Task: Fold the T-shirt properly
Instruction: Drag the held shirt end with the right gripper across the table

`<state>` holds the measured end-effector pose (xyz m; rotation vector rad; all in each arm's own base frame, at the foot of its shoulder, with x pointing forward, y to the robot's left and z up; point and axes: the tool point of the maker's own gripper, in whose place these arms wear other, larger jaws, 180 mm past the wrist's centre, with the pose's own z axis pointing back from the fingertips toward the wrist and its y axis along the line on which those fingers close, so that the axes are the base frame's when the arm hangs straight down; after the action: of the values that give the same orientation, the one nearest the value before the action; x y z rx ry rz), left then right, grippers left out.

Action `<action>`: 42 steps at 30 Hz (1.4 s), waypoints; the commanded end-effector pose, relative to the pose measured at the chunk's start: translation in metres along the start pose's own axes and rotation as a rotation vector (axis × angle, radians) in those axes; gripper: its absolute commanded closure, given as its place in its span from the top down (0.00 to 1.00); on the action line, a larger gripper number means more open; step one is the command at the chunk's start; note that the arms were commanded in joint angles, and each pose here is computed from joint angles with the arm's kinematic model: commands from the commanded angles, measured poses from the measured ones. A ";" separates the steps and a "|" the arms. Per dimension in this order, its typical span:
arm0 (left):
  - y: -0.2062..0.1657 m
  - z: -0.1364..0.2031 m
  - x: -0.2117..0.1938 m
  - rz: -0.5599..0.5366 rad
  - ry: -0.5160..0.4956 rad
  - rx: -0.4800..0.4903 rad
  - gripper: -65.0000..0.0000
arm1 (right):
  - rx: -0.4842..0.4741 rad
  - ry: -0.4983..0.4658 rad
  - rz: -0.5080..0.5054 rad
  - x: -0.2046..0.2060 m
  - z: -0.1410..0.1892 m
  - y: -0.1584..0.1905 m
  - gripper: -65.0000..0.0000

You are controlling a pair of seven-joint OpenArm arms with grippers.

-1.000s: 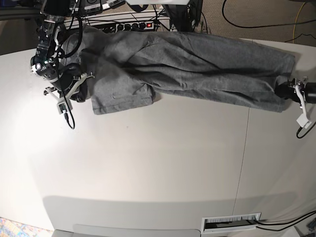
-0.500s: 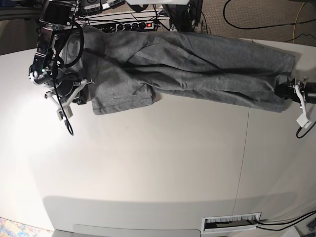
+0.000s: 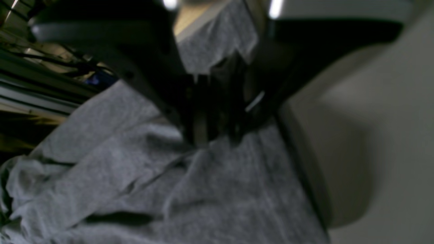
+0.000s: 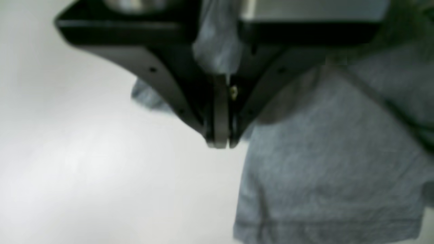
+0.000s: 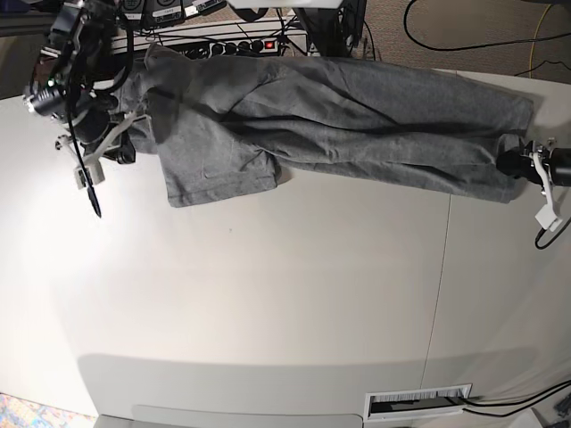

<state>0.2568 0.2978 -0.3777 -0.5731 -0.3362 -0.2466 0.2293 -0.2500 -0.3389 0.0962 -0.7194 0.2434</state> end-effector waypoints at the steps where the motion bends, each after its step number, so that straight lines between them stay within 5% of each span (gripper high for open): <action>1: 0.004 0.016 0.015 -0.019 -0.037 0.020 0.15 | -0.012 -0.034 0.021 0.008 0.008 -0.003 0.00; 11: 0.004 0.016 0.015 -0.019 -0.036 0.020 0.15 | -0.075 0.086 -0.025 -0.052 -0.003 -0.024 0.00; 18: 0.004 0.016 0.015 -0.019 -0.037 0.020 0.15 | -0.062 0.045 -0.120 -0.067 -0.020 -0.032 0.00; 27: 0.002 0.014 0.015 -0.018 -0.039 0.015 0.15 | -0.056 -0.024 -0.207 -0.039 -0.052 -0.052 0.00; 42: 0.010 0.014 0.029 -0.044 -0.112 0.060 0.15 | -0.003 -0.026 0.033 0.015 -0.102 -0.019 0.00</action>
<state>0.2711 0.3025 -0.3777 -0.5302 -0.4167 -0.2439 0.3138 -0.2427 -0.4024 0.1159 -0.7904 0.2533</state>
